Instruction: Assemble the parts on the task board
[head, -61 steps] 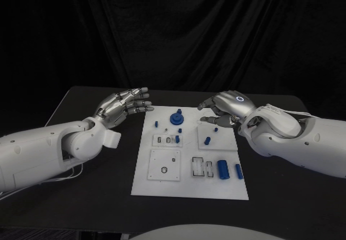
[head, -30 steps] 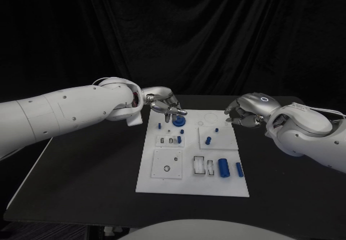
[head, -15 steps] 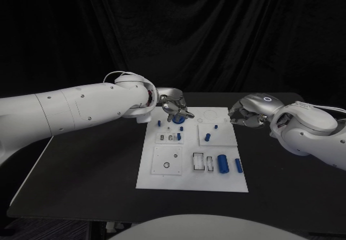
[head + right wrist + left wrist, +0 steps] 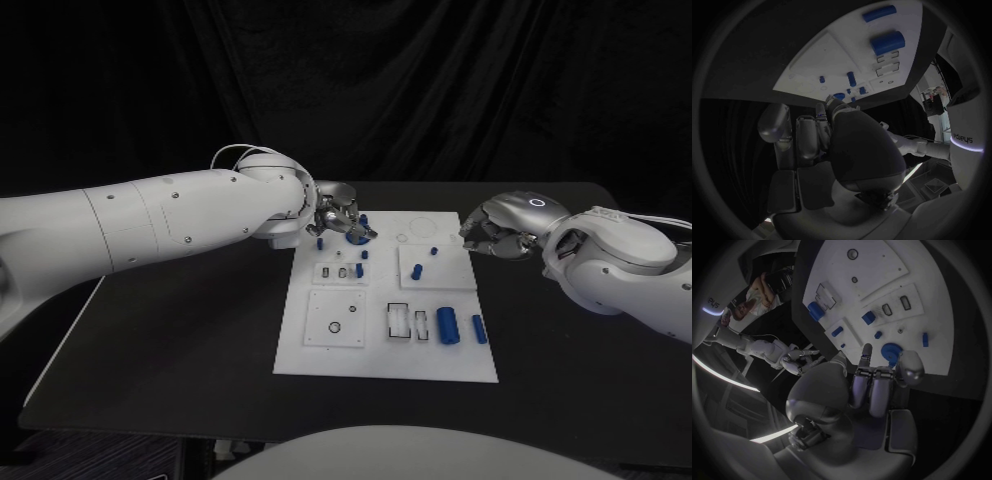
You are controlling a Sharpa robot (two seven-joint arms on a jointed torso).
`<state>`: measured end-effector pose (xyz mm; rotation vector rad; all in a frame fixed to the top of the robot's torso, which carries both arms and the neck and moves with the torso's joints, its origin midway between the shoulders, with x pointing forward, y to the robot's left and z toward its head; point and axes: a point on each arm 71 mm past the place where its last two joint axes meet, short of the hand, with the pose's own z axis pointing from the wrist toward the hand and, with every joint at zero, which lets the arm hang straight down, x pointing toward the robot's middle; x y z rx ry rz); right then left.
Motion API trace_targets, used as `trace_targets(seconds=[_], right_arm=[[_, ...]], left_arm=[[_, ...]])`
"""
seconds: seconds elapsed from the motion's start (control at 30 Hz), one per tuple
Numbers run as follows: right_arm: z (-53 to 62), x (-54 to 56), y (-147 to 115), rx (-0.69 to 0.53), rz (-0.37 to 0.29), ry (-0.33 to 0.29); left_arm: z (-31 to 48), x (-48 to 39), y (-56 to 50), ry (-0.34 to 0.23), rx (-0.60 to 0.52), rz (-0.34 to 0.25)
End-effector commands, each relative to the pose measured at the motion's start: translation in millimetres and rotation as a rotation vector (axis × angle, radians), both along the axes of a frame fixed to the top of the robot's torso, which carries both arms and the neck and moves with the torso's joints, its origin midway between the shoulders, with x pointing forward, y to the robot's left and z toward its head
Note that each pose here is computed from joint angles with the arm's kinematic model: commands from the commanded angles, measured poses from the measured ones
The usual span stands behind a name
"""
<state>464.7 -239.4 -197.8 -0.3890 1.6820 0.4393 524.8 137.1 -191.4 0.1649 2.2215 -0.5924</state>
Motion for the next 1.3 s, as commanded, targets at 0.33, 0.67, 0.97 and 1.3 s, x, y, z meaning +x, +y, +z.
trace_targets(seconds=[0.33, 0.67, 0.97, 1.3], right_arm=[[-2.5, -0.3, -3.0, -0.007, -0.017, 0.004], [-3.6, 0.7, -5.0, -0.014, -0.029, 0.009], [-4.1, 2.5, -4.9, -0.015, -0.034, 0.006], [-7.8, 3.3, -5.6, -0.017, -0.039, 0.010]], left_arm=[[-25.9, -2.4, 8.1, 0.035, 0.064, 0.093], [-35.2, -6.6, 8.0, 0.057, 0.077, 0.099], [-41.1, -9.6, 8.0, 0.068, 0.073, 0.094], [-45.9, -12.5, 5.7, 0.083, 0.076, 0.085]])
